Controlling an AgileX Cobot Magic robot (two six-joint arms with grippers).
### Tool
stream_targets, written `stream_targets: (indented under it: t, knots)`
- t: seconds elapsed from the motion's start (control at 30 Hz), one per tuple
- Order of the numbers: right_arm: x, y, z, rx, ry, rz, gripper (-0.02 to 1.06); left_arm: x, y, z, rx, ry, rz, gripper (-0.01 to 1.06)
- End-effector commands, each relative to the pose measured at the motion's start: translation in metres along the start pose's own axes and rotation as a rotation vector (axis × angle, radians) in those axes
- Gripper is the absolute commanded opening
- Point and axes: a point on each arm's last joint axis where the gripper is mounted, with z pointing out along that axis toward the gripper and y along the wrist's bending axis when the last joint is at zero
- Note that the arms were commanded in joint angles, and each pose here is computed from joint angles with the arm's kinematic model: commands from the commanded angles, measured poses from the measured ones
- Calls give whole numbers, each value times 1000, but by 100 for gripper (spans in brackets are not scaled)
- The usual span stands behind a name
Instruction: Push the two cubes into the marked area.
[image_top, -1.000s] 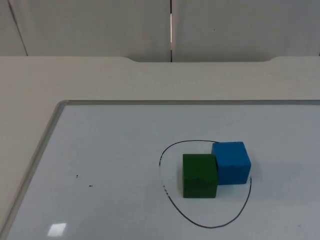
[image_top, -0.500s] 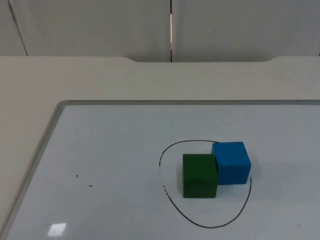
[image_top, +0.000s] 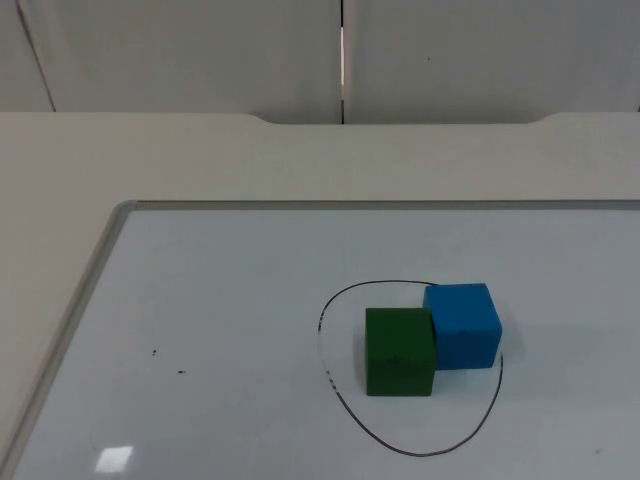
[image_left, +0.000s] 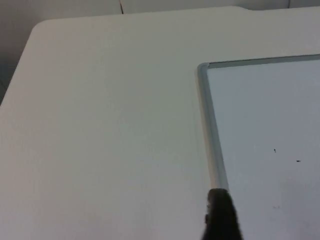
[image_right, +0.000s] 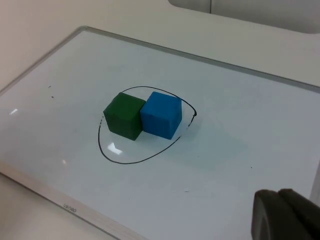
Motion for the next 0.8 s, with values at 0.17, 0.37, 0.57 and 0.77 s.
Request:
stream_targets:
  t: [0.17,0.37,0.57,0.77]
  knots:
    - [1,0,1,3,1,-8,6,1,3,1,-32,-6,-26,86]
    - [1,0,1,3,1,-23,40,1,3,1,-34,-6,-25,89]
    - [2,0,1,3,3,-23,88,1,3,1,-34,-6,-25,89]
    - [1,0,1,0,1,-21,100,1,3,1,-34,-6,-25,89]
